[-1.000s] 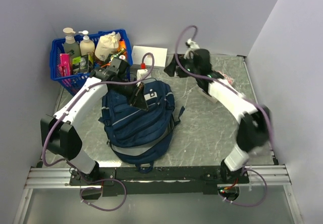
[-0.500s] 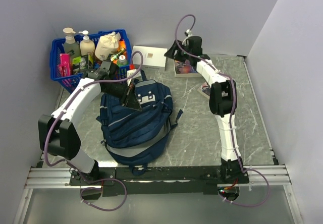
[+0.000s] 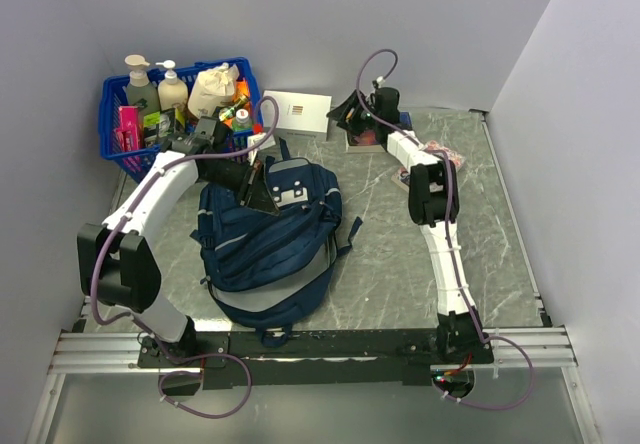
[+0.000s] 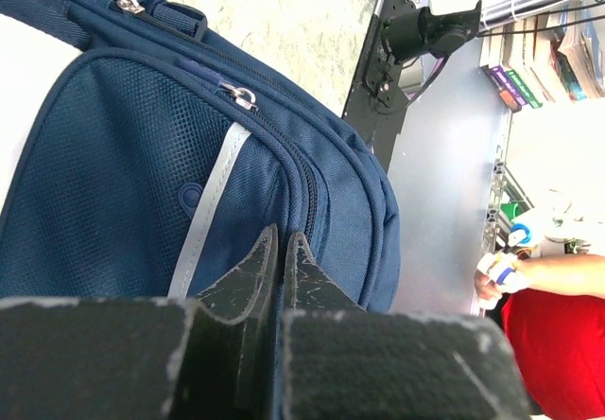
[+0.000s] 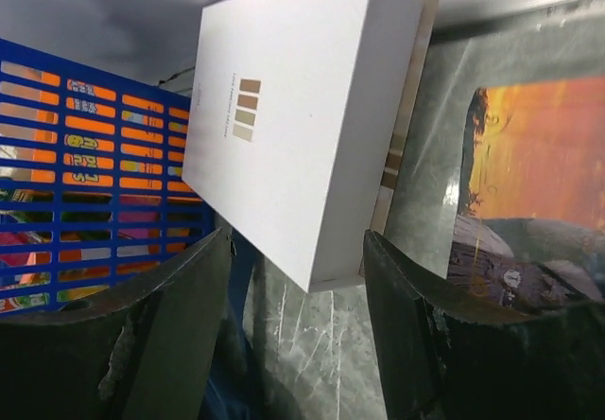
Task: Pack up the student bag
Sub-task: Pick up the book from the center of the board.
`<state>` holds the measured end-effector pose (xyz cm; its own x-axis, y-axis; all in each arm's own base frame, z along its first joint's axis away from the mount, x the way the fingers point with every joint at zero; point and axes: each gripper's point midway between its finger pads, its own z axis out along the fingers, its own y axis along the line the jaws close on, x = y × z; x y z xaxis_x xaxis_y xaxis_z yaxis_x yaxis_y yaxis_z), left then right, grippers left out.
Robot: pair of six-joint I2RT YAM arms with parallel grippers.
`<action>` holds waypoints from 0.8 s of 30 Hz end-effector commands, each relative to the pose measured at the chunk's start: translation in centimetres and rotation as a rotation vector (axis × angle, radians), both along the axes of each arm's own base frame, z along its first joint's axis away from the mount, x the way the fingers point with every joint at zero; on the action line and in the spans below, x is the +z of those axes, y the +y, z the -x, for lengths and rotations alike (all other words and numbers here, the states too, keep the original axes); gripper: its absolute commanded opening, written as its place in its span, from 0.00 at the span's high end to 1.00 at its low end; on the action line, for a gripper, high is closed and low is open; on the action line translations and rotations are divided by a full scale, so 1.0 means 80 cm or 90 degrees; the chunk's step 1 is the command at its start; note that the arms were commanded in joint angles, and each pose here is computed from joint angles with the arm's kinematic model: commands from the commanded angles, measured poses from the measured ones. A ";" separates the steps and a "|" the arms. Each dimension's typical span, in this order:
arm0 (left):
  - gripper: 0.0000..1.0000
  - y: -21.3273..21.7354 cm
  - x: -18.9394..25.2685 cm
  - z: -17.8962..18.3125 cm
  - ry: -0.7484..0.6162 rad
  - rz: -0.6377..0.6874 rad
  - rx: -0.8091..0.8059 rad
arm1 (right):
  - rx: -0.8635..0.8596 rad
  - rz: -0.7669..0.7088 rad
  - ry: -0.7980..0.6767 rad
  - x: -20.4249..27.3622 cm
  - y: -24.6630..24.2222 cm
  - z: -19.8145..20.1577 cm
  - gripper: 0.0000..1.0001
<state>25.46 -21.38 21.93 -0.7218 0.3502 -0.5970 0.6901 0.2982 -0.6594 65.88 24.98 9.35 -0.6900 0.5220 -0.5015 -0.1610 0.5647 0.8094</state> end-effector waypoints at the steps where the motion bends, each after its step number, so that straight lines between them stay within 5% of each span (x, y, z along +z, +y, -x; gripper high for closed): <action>1: 0.99 0.027 -0.021 -0.060 -0.096 -0.070 0.049 | 0.015 -0.083 -0.034 0.027 0.023 -0.009 0.36; 24: 0.99 0.034 -0.024 -0.074 -0.085 -0.058 0.054 | 0.052 -0.089 0.045 -0.022 0.064 0.021 0.48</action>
